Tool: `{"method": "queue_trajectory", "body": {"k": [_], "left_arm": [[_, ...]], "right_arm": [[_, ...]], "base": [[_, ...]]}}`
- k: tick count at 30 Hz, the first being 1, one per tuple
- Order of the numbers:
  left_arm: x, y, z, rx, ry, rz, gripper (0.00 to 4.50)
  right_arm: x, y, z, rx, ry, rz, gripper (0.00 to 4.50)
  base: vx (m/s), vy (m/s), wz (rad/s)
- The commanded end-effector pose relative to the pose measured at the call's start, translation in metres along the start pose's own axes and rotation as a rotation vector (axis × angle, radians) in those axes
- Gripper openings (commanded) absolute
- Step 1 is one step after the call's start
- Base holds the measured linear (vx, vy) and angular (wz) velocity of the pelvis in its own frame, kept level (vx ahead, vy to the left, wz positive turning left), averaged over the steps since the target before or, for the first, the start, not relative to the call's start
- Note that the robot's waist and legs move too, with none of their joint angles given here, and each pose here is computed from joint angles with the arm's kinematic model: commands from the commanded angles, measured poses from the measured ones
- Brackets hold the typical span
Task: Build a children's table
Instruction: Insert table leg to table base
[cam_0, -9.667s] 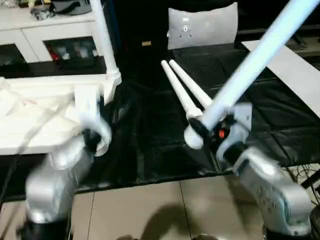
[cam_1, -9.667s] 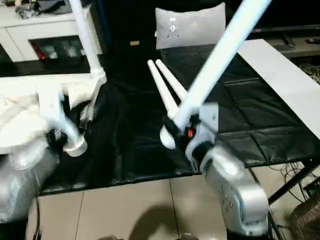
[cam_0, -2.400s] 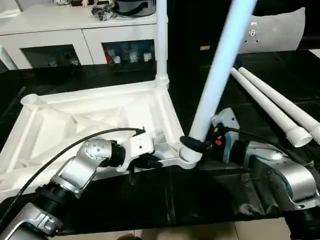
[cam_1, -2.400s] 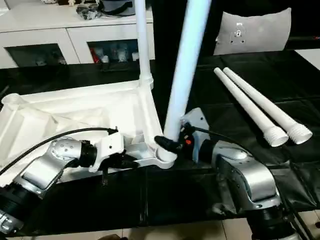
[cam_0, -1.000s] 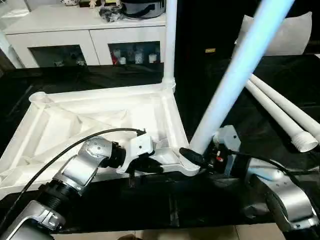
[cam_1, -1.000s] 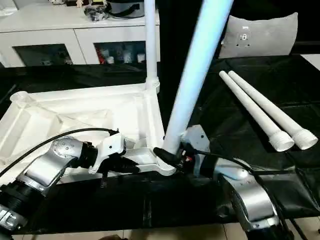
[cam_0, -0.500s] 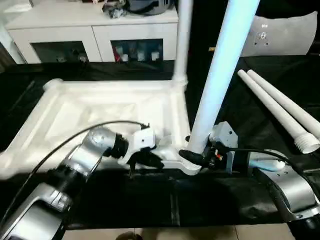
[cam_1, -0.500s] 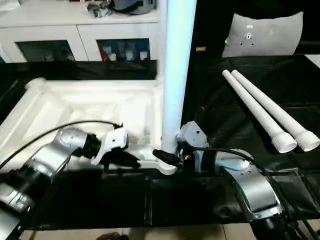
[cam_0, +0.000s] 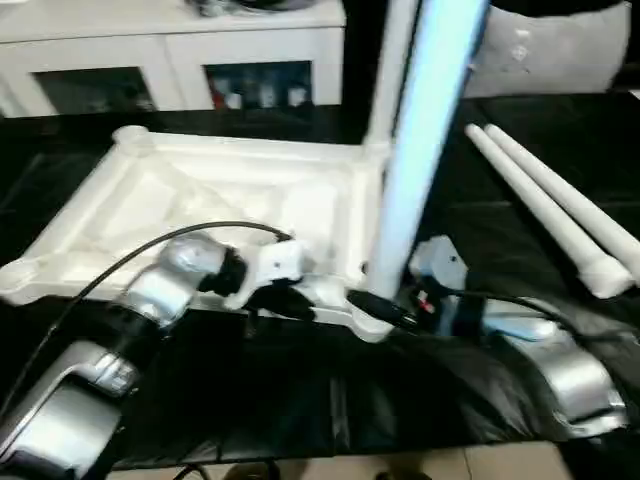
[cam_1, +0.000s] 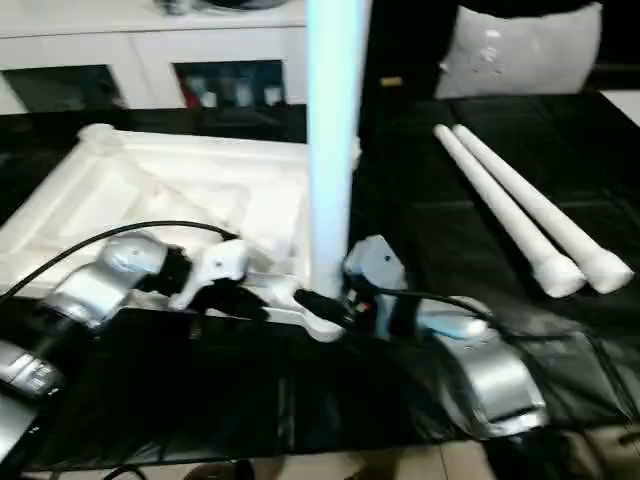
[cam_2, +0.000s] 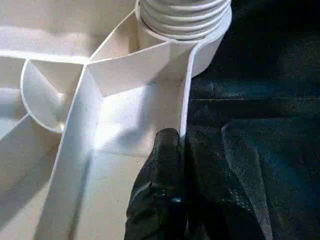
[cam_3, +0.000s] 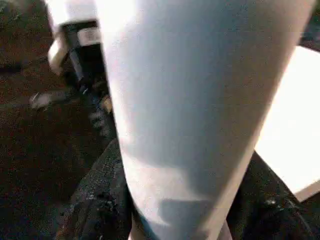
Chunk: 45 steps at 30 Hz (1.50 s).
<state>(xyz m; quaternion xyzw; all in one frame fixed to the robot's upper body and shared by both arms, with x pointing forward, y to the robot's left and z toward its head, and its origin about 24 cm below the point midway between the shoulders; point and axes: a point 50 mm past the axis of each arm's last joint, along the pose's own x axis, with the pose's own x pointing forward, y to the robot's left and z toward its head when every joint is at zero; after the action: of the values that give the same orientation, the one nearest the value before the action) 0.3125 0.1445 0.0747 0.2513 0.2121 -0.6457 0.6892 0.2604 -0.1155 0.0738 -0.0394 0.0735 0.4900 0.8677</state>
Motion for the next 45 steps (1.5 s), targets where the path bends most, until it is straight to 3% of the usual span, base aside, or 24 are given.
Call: {"method": "queue_trajectory", "body": {"k": [1, 7, 10, 17, 22, 25, 27, 30, 34, 35, 45], "left_arm": [[-0.012, 0.009, 0.006, -0.046, -0.038, 0.191, 0.0], [-0.004, -0.028, 0.008, -0.133, -0.079, 0.248, 0.0], [0.011, -0.051, 0.02, -0.163, -0.101, 0.285, 0.0], [0.024, -0.063, 0.043, -0.173, -0.157, 0.283, 0.0], [0.026, -0.062, 0.037, -0.178, -0.087, 0.343, 0.0], [0.022, -0.056, 0.032, -0.119, -0.025, 0.427, 0.0], [0.02, -0.052, 0.029, -0.154, -0.027, 0.45, 0.0], [0.019, -0.049, 0.027, -0.229, -0.044, 0.424, 0.0], [0.021, -0.049, 0.026, -0.253, -0.051, 0.389, 0.0], [0.021, -0.049, 0.024, -0.257, -0.047, 0.392, 0.0], [0.019, -0.043, 0.02, -0.261, -0.037, 0.435, 0.0]], "right_arm": [[0.004, 0.013, -0.049, 0.153, 0.182, -0.001, 1.91], [0.012, 0.003, -0.041, 0.155, 0.125, -0.12, 1.91], [0.021, 0.001, -0.038, 0.164, 0.105, -0.147, 1.91], [0.032, -0.002, -0.038, 0.203, 0.1, -0.183, 1.91], [0.04, -0.001, -0.033, 0.255, 0.061, -0.184, 1.91], [0.042, 0.002, -0.033, 0.265, 0.056, -0.143, 1.91], [0.043, 0.002, -0.034, 0.274, 0.055, -0.146, 1.91], [0.042, 0.002, -0.036, 0.278, 0.057, -0.152, 2.61], [0.041, 0.001, -0.036, 0.277, 0.058, -0.151, 2.79], [0.041, 0.001, -0.036, 0.278, 0.058, -0.148, 3.04], [0.033, 0.005, -0.035, 0.236, 0.062, -0.103, 3.95]], "base": [[0.0, 0.0, 0.0], [0.0, 0.0, 0.0], [0.017, -0.004, -0.01], [0.0, 0.0, 0.0], [0.0, 0.0, 0.0], [0.0, 0.0, 0.0], [0.0, 0.0, 0.0], [0.0, 0.0, 0.0], [0.0, 0.0, 0.0], [0.0, 0.0, 0.0], [0.0, 0.0, 0.0]]}}
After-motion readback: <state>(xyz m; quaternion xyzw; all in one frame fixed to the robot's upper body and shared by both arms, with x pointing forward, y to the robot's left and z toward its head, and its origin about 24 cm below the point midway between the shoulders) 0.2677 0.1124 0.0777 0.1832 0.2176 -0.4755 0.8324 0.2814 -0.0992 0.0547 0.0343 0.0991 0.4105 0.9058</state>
